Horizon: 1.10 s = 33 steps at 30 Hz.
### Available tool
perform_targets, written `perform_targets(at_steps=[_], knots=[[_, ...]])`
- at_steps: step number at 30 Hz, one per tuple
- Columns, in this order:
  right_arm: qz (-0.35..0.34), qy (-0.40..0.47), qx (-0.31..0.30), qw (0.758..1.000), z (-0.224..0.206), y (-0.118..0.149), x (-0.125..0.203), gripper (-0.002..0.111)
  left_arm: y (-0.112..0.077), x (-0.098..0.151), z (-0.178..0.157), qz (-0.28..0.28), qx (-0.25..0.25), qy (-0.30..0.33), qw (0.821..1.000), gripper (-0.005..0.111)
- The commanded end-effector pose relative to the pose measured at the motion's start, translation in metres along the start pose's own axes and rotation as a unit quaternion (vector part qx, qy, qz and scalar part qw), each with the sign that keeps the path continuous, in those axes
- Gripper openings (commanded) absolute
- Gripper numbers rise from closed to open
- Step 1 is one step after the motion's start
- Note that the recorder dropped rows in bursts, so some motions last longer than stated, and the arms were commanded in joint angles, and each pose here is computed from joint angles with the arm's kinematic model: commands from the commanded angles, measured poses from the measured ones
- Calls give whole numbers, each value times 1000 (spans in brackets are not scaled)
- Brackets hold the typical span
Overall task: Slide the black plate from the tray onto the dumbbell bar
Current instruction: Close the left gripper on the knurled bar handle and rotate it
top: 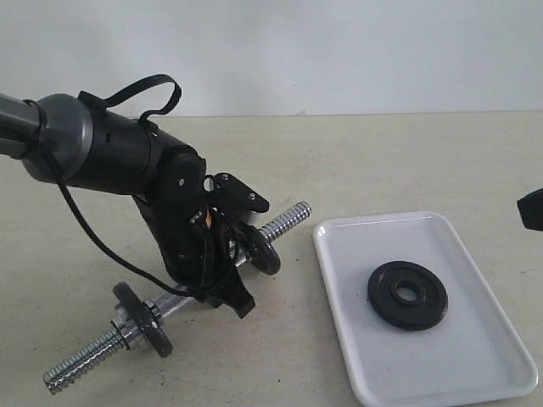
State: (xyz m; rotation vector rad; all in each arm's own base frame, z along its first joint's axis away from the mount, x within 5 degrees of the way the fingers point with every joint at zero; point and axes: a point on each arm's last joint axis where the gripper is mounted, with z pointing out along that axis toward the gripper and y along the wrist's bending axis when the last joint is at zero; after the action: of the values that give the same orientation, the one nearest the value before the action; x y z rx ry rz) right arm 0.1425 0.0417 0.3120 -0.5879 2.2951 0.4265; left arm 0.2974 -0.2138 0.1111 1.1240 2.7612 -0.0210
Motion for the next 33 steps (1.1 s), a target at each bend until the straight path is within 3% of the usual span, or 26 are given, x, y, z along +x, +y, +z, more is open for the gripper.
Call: perform_targets(at_steps=[1, 6, 9, 24, 27, 30, 33], knots=[[-5, -4, 1, 1000, -2, 0, -3, 0, 1, 14, 12, 8, -3, 62, 998, 17], [-5, -4, 1, 1000, -2, 0, -3, 0, 1, 14, 12, -4, -4, 62, 998, 44], [-5, -4, 1, 1000, -2, 0, -3, 0, 1, 14, 12, -9, -4, 62, 998, 53], [-5, -6, 2, 1000, -2, 0, -3, 0, 3, 21, 11, -12, -18, 98, 995, 54], [-5, -6, 2, 1000, -2, 0, -3, 0, 3, 20, 11, -15, -18, 93, 995, 48], [-6, -6, 2, 1000, -2, 0, -3, 0, 3, 19, 11, -15, -18, 90, 996, 31], [-7, -6, 2, 1000, -2, 0, -3, 0, 4, 18, 12, -15, -19, 81, 996, 6]])
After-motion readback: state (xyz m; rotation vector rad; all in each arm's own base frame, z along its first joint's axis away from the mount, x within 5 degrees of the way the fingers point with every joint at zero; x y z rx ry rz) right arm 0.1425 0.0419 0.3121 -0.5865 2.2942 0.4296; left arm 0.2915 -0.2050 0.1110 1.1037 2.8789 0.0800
